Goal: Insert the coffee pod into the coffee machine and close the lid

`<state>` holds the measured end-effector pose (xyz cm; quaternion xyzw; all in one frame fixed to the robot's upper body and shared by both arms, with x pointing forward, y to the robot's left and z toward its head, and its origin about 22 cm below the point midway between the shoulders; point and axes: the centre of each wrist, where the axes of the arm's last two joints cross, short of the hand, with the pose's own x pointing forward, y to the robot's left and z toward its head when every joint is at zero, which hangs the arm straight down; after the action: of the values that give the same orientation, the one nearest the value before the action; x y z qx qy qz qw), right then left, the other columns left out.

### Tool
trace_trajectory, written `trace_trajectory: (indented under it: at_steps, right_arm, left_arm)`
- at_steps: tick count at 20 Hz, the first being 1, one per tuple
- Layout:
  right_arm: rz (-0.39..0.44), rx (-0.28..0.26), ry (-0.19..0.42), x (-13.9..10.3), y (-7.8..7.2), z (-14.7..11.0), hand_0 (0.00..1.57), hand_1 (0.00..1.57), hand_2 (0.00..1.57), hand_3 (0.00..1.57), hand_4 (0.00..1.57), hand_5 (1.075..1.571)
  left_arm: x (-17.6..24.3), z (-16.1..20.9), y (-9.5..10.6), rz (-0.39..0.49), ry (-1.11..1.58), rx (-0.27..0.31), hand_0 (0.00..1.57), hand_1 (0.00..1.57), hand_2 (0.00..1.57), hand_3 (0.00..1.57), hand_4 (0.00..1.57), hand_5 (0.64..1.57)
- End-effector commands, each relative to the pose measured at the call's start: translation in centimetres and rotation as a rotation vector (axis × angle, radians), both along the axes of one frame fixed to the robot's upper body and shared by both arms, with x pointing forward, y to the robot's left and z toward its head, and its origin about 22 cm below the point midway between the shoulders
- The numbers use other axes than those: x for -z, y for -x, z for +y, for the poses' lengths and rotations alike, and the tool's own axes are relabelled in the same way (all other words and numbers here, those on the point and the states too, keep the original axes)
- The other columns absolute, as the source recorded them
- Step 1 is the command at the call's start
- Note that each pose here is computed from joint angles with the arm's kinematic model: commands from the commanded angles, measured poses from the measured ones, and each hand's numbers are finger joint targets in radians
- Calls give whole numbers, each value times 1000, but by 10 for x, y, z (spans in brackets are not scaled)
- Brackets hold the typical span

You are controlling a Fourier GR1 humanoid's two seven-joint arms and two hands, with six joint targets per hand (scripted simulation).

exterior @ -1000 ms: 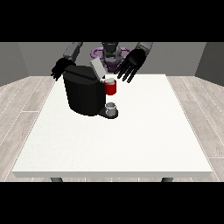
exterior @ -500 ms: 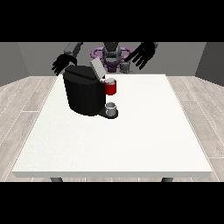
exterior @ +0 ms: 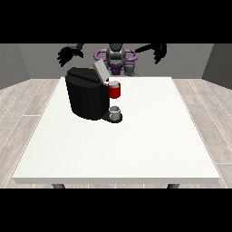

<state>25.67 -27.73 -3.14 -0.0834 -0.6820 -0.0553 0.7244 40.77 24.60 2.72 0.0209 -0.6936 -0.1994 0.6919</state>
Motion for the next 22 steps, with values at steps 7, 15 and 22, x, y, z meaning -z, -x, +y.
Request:
trace_trajectory:
  at_steps: [7,15,22]
  right_arm:
    - [-100,-189,20,-65,-30,22,0,0,0,0,0,1571]
    - [-122,-225,101,-78,-48,22,0,0,0,0,137,1571]
    - [-138,-282,110,-80,-57,25,0,0,0,0,123,1571]
  left_arm:
    - [57,9,42,102,182,-62,0,0,0,0,0,1571]
    - [56,0,56,99,286,-14,0,0,0,0,0,1571]
    - [42,-3,77,44,299,-27,0,0,0,0,103,1571]
